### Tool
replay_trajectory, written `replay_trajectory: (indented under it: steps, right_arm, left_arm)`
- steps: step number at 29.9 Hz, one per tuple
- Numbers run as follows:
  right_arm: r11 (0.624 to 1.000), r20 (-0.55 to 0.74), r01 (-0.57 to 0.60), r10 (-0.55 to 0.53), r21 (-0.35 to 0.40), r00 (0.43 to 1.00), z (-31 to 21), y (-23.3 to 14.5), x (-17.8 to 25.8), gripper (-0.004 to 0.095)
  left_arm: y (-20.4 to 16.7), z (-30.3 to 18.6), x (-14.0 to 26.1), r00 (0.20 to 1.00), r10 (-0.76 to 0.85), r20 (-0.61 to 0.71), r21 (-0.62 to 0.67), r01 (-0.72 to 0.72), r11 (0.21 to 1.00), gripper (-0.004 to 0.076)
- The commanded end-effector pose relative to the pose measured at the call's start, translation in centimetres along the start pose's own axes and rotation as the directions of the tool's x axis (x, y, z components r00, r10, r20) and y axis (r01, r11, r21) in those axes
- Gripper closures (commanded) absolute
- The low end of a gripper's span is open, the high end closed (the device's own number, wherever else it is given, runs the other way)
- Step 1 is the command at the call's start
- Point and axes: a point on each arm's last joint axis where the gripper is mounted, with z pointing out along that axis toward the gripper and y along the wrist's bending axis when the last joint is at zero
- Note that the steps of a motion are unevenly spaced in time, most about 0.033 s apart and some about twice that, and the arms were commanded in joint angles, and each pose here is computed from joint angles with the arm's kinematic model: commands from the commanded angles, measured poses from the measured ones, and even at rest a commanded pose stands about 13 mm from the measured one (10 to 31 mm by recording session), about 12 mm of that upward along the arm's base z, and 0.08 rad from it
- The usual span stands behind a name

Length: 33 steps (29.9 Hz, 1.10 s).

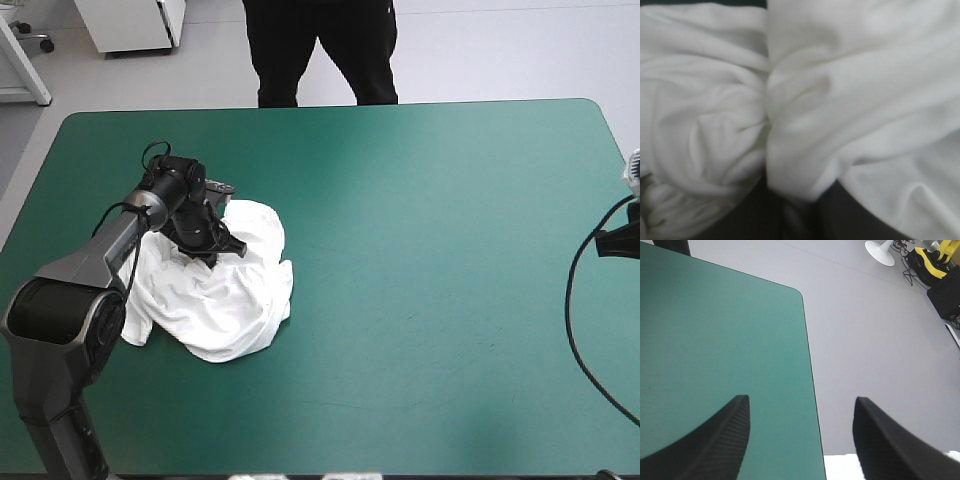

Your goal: Fold the cloth

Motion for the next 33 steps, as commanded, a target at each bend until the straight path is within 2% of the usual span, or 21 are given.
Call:
replay_trajectory:
  steps: [1, 7, 14, 20, 26, 31, 33]
  right_arm:
    - [0.999, 0.036, 0.000, -0.002, 0.054, 0.999, -0.7, -1.0, -0.3, 0.0341]
    - [0.999, 0.036, -0.005, 0.003, 0.049, 0.999, -0.7, -1.0, -0.3, 0.0340]
    - [0.999, 0.035, -0.013, 0.012, 0.038, 0.999, -0.7, -0.9, -0.3, 0.0341]
    - [1.000, 0.032, -0.021, 0.021, 0.021, 0.999, -0.7, -0.7, -0.3, 0.0341]
    - [1.000, 0.032, -0.022, 0.021, 0.019, 0.999, -0.7, -0.7, -0.3, 0.0341]
    - [1.000, 0.032, -0.024, 0.024, 0.019, 0.999, -0.7, -0.7, -0.3, 0.0340]
    - [1.000, 0.032, -0.026, 0.026, 0.017, 0.999, -0.7, -0.7, -0.3, 0.0341]
  left_arm:
    - [-1.8, -1.8, -0.1, 0.998, 0.009, 0.061, 0.102, -0.015, 0.995, 0.0733]
    - [-8.4, -4.5, -1.1, 0.971, 0.179, 0.159, 0.130, -0.200, 0.971, 0.0733]
    - [-17.3, -8.0, -2.9, 0.870, 0.346, 0.351, 0.112, -0.406, 0.907, 0.0733]
    - [-22.9, -8.2, -4.1, 0.823, 0.388, 0.416, 0.218, -0.505, 0.835, 0.0733]
    - [-26.1, -8.6, -4.2, 0.780, 0.410, 0.473, 0.255, -0.567, 0.784, 0.0733]
    - [-26.3, -8.8, -4.1, 0.778, 0.413, 0.474, 0.251, -0.569, 0.783, 0.0729]
    - [-26.1, -9.2, -3.7, 0.779, 0.429, 0.457, 0.245, -0.574, 0.781, 0.0678]
